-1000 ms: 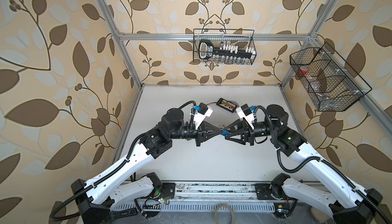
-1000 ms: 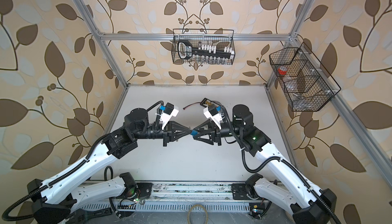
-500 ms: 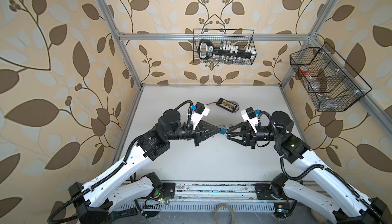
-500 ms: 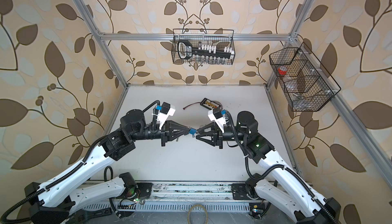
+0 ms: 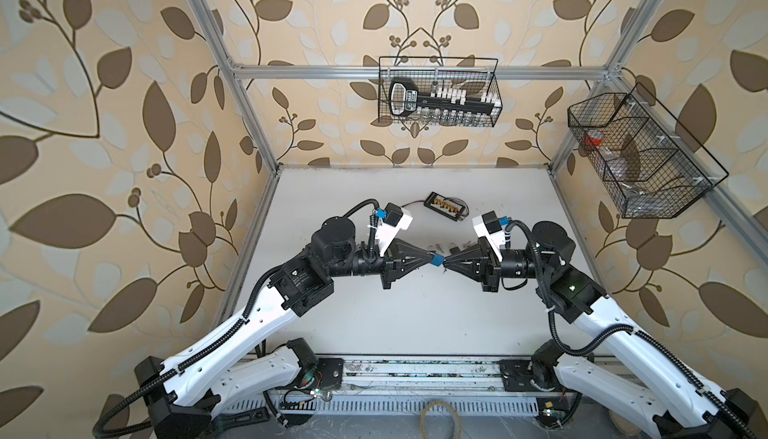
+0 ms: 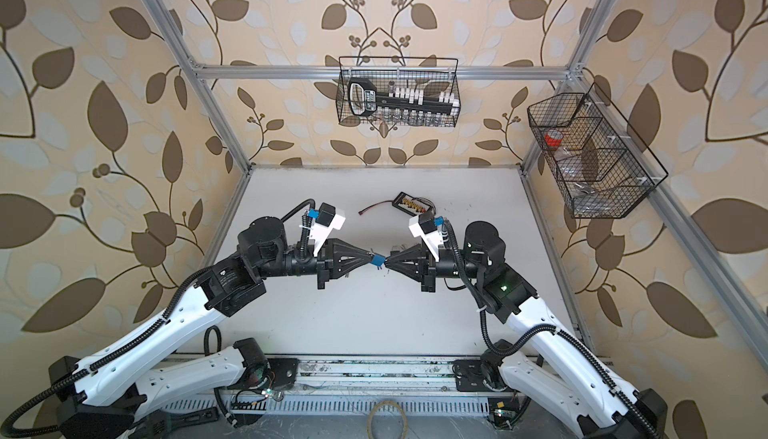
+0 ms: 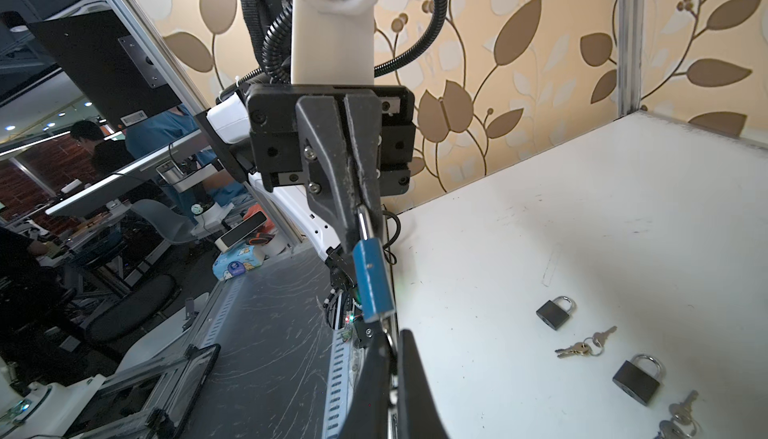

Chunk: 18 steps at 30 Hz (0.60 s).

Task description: Lock with the key

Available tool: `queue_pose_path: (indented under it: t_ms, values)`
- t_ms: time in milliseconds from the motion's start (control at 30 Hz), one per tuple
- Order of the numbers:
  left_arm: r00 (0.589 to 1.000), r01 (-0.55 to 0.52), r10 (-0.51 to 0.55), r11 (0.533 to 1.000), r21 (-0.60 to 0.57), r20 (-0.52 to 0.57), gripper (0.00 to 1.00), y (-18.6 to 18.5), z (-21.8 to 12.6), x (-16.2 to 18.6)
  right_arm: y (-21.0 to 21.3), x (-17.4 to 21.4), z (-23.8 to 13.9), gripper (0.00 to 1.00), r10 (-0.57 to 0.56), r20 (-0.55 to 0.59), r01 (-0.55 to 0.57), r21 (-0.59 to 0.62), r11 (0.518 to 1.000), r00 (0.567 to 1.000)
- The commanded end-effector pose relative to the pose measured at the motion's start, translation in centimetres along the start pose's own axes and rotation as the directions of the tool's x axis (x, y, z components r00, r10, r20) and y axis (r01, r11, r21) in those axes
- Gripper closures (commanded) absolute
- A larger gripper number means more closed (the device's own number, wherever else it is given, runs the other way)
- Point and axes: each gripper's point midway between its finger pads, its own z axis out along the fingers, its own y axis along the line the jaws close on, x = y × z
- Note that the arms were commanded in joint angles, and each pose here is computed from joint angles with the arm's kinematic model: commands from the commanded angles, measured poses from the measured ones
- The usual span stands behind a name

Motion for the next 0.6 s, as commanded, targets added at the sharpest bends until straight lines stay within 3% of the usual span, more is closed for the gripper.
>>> queue_pose_path:
  t_ms: [0, 133, 233, 367, 433, 500, 567]
  values:
    - [0.993, -0.069, 0.072, 0.997, -0.035, 0.093, 1.0, -0.9, -1.6, -2.5, -1.0, 1.7, -0.6, 1.0, 0.026, -0.018, -0.025, 0.063, 0.998, 0.999]
    - [0.991, -0.092, 0.1, 0.993, -0.079, 0.09, 1.0, -0.8, -2.4, -2.7, -3.4, 4.0, -1.3, 1.0, 0.042, -0.02, -0.038, 0.18, 0.983, 0.999]
    - [0.994, -0.08, 0.088, 0.989, -0.124, 0.06, 1.0, 0.4, -2.0, -2.0, -7.7, 5.7, -2.4, 1.0, 0.135, -0.006, -0.125, 0.339, 0.933, 0.991]
    - [0.998, -0.021, 0.008, 0.978, -0.206, -0.065, 1.0, 3.3, -0.3, 0.0, -15.1, 7.3, -6.5, 1.0, 0.287, 0.102, -0.292, 0.566, 0.771, 0.953]
    - [0.992, 0.019, -0.05, 0.968, -0.251, -0.119, 1.0, 5.2, 0.9, 1.2, -18.9, 9.0, -9.3, 1.0, 0.354, 0.152, -0.363, 0.65, 0.668, 0.923]
    - [0.982, 0.05, -0.097, 0.961, -0.274, -0.161, 1.0, 6.5, 2.1, 2.0, -21.9, 10.7, -11.7, 1.0, 0.42, 0.187, -0.423, 0.689, 0.588, 0.888]
    - [0.972, 0.078, -0.137, 0.954, -0.289, -0.192, 1.0, 7.7, 3.4, 2.5, -24.0, 11.8, -13.3, 1.0, 0.47, 0.231, -0.484, 0.69, 0.538, 0.852]
